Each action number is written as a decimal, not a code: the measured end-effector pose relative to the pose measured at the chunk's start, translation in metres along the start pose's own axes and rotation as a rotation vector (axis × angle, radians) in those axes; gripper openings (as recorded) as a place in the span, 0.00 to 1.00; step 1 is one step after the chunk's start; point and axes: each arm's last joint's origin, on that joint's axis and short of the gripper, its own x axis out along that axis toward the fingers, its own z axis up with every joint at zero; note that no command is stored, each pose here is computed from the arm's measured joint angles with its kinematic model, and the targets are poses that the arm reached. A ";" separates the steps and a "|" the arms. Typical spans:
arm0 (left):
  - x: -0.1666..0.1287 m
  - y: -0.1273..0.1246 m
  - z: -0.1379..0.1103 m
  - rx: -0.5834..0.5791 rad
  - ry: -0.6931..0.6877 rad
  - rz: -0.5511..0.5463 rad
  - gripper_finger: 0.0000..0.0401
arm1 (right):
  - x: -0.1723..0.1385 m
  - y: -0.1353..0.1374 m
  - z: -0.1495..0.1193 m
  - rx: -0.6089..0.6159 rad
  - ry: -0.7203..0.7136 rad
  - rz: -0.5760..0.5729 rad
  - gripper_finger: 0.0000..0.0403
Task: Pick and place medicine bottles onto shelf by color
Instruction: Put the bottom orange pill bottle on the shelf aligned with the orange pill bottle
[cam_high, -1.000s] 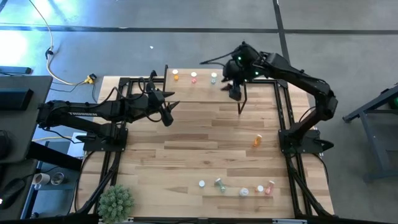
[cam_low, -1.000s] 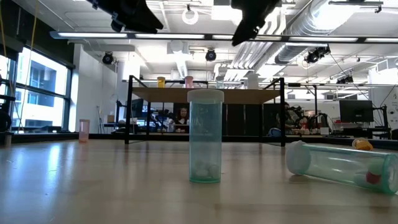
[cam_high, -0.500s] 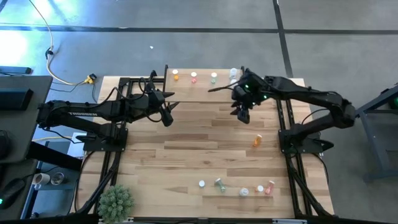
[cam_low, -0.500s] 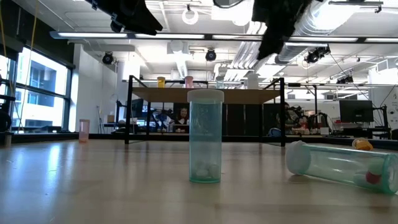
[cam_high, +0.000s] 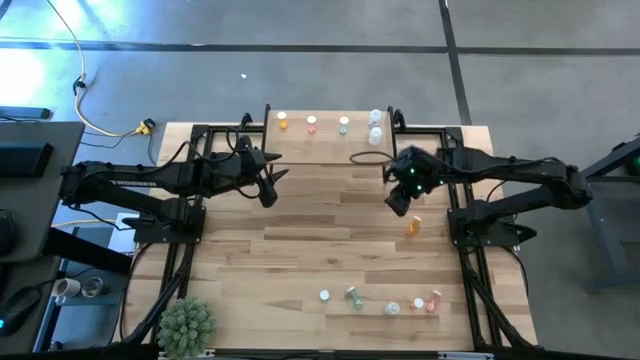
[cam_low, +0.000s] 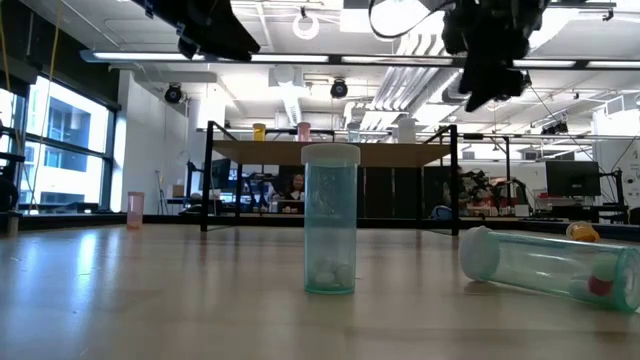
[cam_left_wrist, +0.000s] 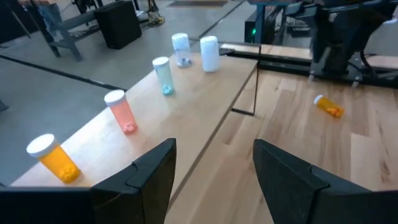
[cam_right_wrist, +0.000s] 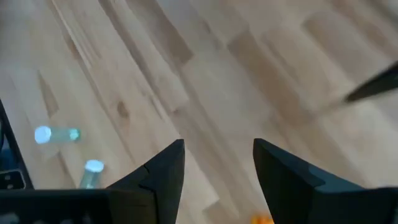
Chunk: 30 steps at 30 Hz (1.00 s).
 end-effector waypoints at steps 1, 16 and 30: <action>0.000 0.000 -0.001 0.002 0.005 0.000 0.51 | 0.003 0.002 -0.004 0.011 0.016 0.001 0.45; 0.000 -0.002 -0.001 -0.002 0.009 -0.067 0.51 | 0.015 0.049 -0.062 -0.005 0.104 -0.034 0.45; -0.003 -0.011 -0.001 -0.102 0.028 -0.252 0.51 | 0.001 0.086 -0.121 0.040 0.054 -0.032 0.45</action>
